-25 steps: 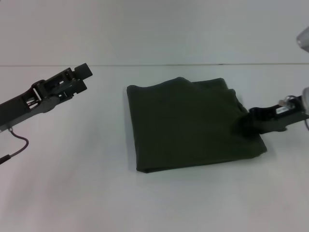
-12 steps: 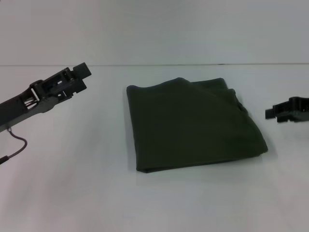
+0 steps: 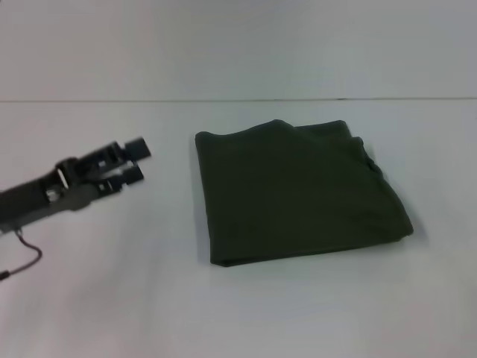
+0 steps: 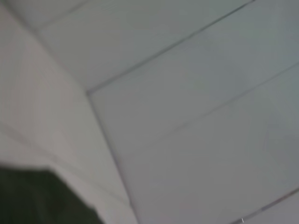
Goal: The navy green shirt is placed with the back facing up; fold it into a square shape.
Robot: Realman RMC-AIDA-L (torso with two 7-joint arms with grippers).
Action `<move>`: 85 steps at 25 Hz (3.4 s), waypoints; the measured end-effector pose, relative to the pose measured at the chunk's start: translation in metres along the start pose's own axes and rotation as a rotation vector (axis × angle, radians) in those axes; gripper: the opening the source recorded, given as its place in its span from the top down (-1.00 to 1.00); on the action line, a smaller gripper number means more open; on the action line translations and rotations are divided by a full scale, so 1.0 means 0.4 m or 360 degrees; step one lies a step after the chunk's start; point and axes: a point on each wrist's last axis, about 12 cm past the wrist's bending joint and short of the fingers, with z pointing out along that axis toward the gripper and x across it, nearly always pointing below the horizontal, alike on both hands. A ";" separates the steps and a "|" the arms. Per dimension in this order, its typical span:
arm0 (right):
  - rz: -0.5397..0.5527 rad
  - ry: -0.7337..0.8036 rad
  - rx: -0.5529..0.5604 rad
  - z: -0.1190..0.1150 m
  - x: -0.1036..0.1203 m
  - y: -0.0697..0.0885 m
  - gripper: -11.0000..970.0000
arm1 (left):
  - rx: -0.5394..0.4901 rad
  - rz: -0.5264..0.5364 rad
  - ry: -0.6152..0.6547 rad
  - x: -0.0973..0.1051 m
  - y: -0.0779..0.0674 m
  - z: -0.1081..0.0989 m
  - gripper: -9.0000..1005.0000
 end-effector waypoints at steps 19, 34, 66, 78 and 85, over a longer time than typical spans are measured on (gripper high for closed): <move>-0.0074 -0.0230 -0.0015 0.049 -0.075 0.022 -0.67 | -0.0399 -0.0657 0.0268 0.143 0.100 0.137 -0.81; -0.0074 -0.0229 -0.0015 0.042 -0.061 0.017 -0.65 | -0.0589 -0.0575 0.0307 0.135 0.128 0.195 -0.80; -0.0045 -0.0247 -0.0002 0.033 -0.055 0.008 -0.65 | -0.0604 -0.0536 0.0328 0.129 0.128 0.238 0.54; -0.0010 -0.0241 -0.0008 0.036 -0.043 0.005 -0.65 | -0.0577 -0.0606 0.0276 0.146 0.134 0.130 0.84; -0.0003 -0.0233 -0.0021 0.043 -0.040 0.007 -0.65 | -0.0573 -0.0643 0.0267 0.150 0.138 0.087 0.78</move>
